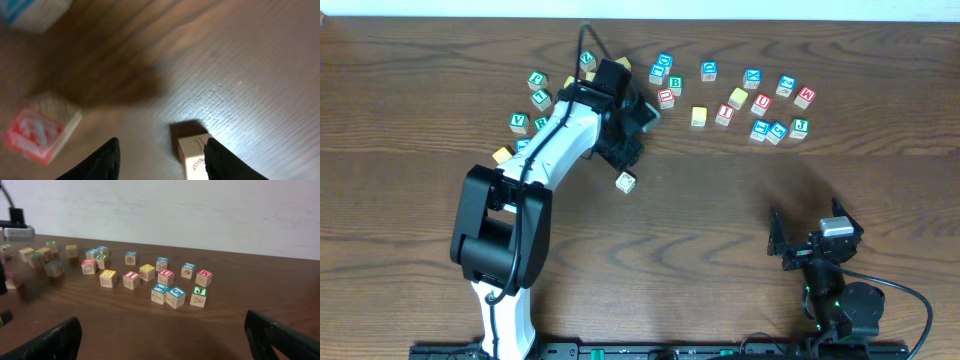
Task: Spell out AI2
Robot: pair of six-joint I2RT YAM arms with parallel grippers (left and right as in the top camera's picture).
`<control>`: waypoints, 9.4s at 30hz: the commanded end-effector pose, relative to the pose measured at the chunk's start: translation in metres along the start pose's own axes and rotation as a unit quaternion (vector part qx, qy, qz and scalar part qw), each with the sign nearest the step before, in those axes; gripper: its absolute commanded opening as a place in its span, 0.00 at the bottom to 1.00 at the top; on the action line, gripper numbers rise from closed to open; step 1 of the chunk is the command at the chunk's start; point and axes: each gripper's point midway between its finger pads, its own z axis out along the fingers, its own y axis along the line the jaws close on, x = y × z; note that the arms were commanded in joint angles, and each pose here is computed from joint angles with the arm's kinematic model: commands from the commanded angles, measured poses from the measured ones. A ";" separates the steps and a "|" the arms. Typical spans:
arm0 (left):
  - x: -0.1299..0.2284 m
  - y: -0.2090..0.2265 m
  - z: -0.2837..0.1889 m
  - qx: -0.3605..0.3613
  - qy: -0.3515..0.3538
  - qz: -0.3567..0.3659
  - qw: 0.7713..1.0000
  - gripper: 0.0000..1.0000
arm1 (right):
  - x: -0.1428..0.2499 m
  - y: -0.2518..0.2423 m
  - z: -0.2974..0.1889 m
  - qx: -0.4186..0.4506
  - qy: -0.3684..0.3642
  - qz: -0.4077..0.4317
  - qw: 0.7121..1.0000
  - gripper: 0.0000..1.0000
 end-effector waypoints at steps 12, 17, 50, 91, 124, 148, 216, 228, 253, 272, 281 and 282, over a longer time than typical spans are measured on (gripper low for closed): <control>0.031 -0.003 0.007 0.000 0.041 -0.286 0.957 0.65 | 0.002 0.000 0.000 0.002 0.003 -0.003 1.000 0.99; 0.036 -0.004 0.006 -0.001 0.052 -0.321 0.946 0.65 | 0.002 0.000 0.000 0.002 0.003 -0.003 1.000 0.99; 0.048 -0.026 -0.008 0.059 0.073 -0.096 0.991 0.08 | 0.002 0.000 0.000 0.002 0.003 -0.003 1.000 0.99; 0.041 -0.034 0.040 0.017 0.083 -0.022 0.996 0.08 | 0.002 0.000 0.000 0.002 0.003 -0.003 1.000 0.99; 0.029 -0.005 -0.013 -0.009 0.026 0.004 1.000 0.07 | 0.002 0.000 0.000 0.002 0.003 -0.003 1.000 0.99; 0.032 0.020 0.013 -0.075 0.005 0.016 0.997 0.07 | 0.002 0.000 0.000 0.002 0.003 -0.003 1.000 0.99; 0.016 0.023 -0.010 -0.121 -0.069 -0.207 0.968 0.07 | 0.002 0.000 0.000 0.002 0.003 -0.003 1.000 0.99; 0.013 0.009 -0.005 -0.115 -0.068 -0.210 0.969 0.07 | 0.002 0.000 0.000 0.002 0.003 -0.003 1.000 1.00; 0.019 0.013 0.009 -0.120 -0.059 -0.224 0.965 0.07 | 0.002 0.000 0.000 0.002 0.003 -0.003 1.000 0.99; 0.027 0.011 0.024 -0.113 -0.036 -0.227 0.967 0.07 | 0.002 0.000 0.000 0.002 0.003 -0.003 1.000 0.99; 0.029 -0.008 0.030 -0.060 -0.021 -0.195 0.979 0.07 | 0.002 0.000 0.000 0.002 0.003 -0.003 1.000 0.99; 0.029 -0.009 0.031 -0.056 -0.020 -0.194 0.979 0.07 | 0.002 0.000 0.000 0.002 0.003 -0.003 1.000 0.99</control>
